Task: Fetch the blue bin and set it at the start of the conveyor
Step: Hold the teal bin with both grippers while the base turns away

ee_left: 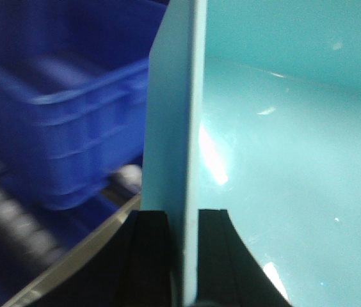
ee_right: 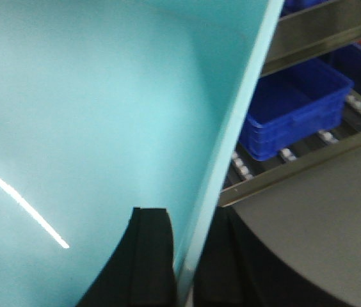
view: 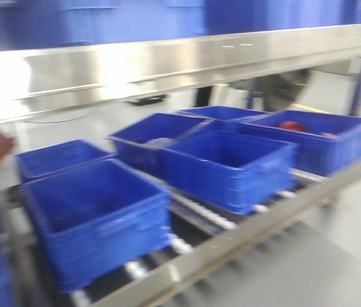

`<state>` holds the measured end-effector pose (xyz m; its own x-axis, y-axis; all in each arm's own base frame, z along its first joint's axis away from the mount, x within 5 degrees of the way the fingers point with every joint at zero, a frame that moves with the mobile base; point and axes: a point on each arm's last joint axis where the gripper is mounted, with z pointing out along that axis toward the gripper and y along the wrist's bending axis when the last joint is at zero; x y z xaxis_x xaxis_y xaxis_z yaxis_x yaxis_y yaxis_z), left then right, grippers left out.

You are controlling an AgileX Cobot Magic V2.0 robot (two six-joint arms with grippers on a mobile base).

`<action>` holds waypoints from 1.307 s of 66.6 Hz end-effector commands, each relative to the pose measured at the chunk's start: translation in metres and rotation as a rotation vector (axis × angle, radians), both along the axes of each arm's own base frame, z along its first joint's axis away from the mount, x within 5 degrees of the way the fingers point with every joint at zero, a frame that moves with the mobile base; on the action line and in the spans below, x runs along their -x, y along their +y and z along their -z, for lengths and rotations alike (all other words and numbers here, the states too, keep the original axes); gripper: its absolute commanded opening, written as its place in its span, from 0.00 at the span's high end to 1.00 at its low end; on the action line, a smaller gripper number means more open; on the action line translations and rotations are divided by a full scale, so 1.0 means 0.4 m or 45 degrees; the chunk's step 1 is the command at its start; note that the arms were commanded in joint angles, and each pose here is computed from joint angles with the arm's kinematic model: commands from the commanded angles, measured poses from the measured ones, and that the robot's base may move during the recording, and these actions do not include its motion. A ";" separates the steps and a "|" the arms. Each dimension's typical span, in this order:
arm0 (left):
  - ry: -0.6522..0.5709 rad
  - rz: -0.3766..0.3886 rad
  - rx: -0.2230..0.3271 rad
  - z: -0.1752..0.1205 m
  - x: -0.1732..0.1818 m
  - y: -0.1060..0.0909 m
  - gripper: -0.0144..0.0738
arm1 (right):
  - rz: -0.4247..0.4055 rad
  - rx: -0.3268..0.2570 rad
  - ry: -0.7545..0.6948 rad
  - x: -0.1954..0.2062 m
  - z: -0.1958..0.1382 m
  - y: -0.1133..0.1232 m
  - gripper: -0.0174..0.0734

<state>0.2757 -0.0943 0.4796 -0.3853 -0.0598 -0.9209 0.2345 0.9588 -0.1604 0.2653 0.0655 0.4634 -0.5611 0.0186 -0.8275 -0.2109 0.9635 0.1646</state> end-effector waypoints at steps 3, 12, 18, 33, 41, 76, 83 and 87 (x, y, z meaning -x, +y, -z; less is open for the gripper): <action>-0.098 0.018 0.112 -0.034 0.011 -0.005 0.96 | -0.009 0.035 -0.052 0.005 -0.015 -0.005 0.97; -0.098 0.018 0.112 -0.034 0.011 -0.005 0.96 | -0.009 0.035 -0.052 0.005 -0.015 -0.005 0.97; -0.098 0.018 0.112 -0.034 0.011 -0.005 0.96 | -0.009 0.035 -0.052 0.005 -0.015 -0.005 0.97; -0.098 0.018 0.112 -0.034 0.011 -0.005 0.96 | -0.009 0.035 -0.052 0.005 -0.015 -0.005 0.97; -0.098 0.018 0.112 -0.034 0.011 -0.005 0.96 | -0.009 0.035 -0.052 0.005 -0.015 -0.005 0.97; -0.098 0.018 0.112 -0.034 0.011 -0.005 0.96 | -0.009 0.035 -0.052 0.005 -0.015 -0.005 0.97; -0.098 0.018 0.112 -0.034 0.011 -0.005 0.96 | -0.009 0.035 -0.052 0.005 -0.015 -0.005 0.97; -0.098 0.018 0.112 -0.034 0.011 -0.005 0.96 | -0.009 0.035 -0.052 0.005 -0.015 -0.005 0.97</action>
<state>0.2769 -0.0949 0.4786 -0.3879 -0.0604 -0.9197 0.2347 0.9585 -0.1620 0.2653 0.0654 0.4634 -0.5609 0.0181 -0.8277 -0.2099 0.9640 0.1633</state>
